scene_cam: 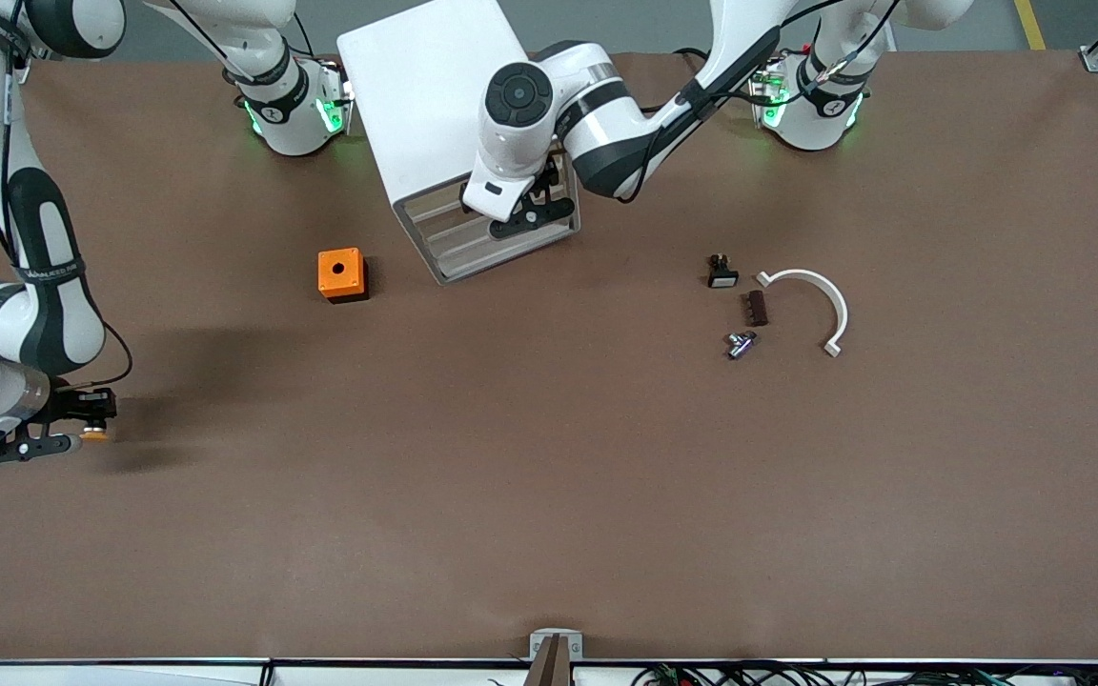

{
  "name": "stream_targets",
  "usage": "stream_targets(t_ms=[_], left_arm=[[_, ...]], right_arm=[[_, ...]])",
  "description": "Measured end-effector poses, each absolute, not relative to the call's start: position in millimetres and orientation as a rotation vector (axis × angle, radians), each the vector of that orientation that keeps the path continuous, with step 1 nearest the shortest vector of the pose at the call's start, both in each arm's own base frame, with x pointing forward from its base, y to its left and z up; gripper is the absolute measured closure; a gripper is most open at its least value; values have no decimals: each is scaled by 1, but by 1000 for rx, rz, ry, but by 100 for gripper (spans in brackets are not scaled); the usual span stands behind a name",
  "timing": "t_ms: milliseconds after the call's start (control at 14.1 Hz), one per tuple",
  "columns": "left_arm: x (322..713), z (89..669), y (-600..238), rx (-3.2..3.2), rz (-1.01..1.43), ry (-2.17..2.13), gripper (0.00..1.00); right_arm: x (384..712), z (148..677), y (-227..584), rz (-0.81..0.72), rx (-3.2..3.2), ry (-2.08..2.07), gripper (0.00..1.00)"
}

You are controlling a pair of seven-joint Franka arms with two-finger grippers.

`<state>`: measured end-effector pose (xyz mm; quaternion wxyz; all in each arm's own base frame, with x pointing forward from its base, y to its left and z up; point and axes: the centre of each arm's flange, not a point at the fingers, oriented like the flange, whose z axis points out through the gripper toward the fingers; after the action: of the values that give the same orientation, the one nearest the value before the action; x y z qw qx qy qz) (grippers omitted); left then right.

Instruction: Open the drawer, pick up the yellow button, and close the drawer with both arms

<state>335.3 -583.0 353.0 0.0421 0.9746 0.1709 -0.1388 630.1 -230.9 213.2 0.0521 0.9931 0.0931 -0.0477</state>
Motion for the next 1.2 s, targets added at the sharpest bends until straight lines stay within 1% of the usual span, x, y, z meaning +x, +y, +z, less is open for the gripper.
stream_targets(t_ms=[638, 780, 921, 1063, 1205], left_arm=[[337, 352, -582, 2976, -425, 546, 0], [354, 356, -576, 2950, -414, 584, 0], [388, 364, -557, 2916, -395, 639, 0], [429, 375, -531, 2878, -362, 670, 0], [470, 384, -501, 2849, -324, 664, 0]], right_arm=[[628, 205, -238, -131, 3024, 231, 60], [627, 200, -243, -119, 3021, 223, 60], [626, 194, -246, -119, 3021, 216, 59], [625, 193, -248, -118, 3021, 212, 44], [627, 195, -248, -111, 3020, 212, 25]])
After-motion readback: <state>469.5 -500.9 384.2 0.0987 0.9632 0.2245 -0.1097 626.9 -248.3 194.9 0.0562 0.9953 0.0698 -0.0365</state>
